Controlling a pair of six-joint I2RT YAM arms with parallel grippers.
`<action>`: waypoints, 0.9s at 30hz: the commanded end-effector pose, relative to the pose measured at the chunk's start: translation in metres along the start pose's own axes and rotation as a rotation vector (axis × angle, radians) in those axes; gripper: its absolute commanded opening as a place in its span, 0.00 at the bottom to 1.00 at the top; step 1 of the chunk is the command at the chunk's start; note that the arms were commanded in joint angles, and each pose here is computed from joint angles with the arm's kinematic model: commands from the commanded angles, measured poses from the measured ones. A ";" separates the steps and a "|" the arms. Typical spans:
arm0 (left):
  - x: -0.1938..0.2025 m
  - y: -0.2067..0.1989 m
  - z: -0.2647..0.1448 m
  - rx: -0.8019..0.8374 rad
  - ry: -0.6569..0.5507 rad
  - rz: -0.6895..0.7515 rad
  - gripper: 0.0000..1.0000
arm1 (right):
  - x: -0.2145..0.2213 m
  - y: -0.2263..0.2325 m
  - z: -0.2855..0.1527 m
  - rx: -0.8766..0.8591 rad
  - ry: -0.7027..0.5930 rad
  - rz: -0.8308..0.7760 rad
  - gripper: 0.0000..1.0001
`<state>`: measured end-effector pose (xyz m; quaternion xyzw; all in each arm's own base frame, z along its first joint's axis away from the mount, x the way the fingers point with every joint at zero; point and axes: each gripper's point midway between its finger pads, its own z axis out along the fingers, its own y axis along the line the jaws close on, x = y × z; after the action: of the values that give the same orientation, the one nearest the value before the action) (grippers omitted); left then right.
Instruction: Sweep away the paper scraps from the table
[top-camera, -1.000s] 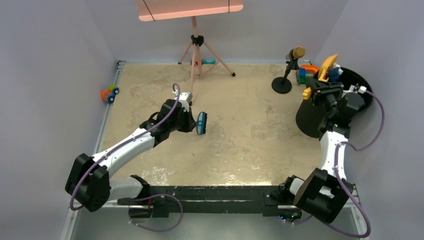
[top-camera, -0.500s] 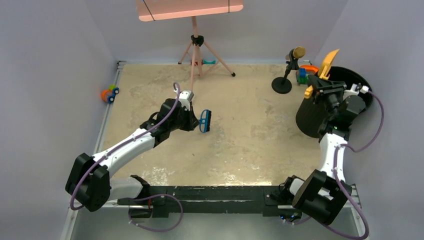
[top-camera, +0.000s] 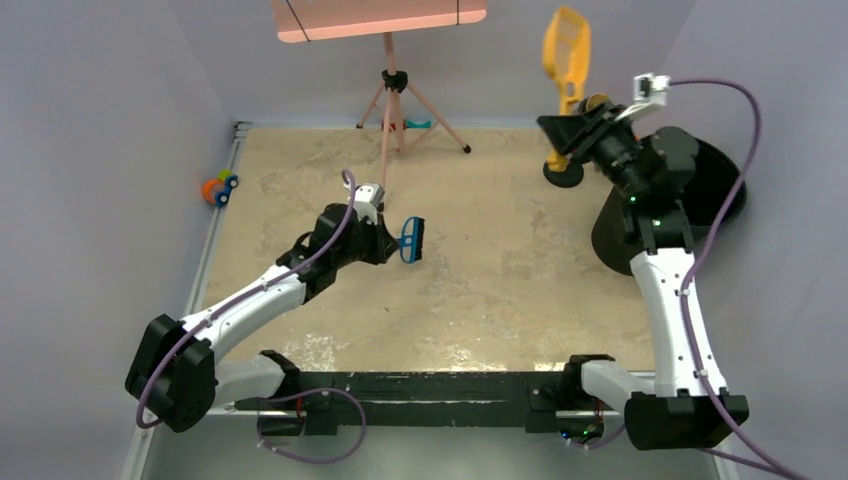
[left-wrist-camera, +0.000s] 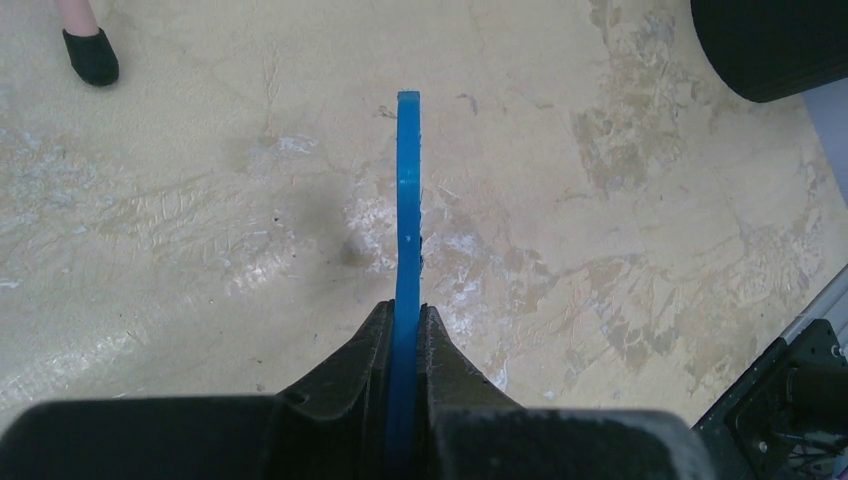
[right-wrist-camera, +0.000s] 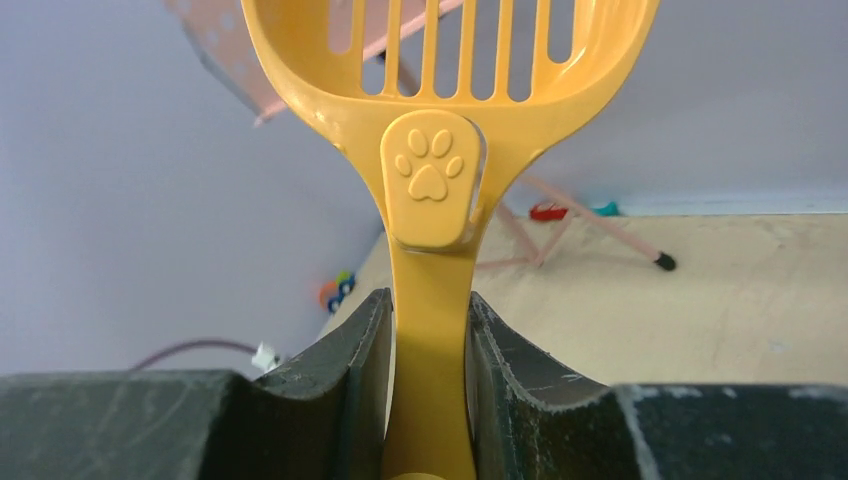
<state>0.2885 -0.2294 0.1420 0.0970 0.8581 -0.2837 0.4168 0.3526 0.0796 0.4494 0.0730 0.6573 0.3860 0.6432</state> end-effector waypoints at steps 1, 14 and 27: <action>-0.023 -0.001 -0.008 -0.001 -0.121 0.027 0.00 | 0.057 -0.002 0.013 0.034 0.142 -0.251 0.00; -0.033 0.050 -0.034 -0.279 -0.248 -0.039 0.00 | 0.228 -0.095 0.018 0.349 0.456 -0.303 0.00; -0.023 0.059 -0.024 -0.329 -0.186 -0.040 0.00 | 0.344 -0.140 -0.002 0.505 0.717 -0.392 0.00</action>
<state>0.3030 -0.1587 0.1357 -0.0161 0.8566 -0.1437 0.4953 0.3324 0.1857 0.0817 -0.0544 0.9210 0.1051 0.3713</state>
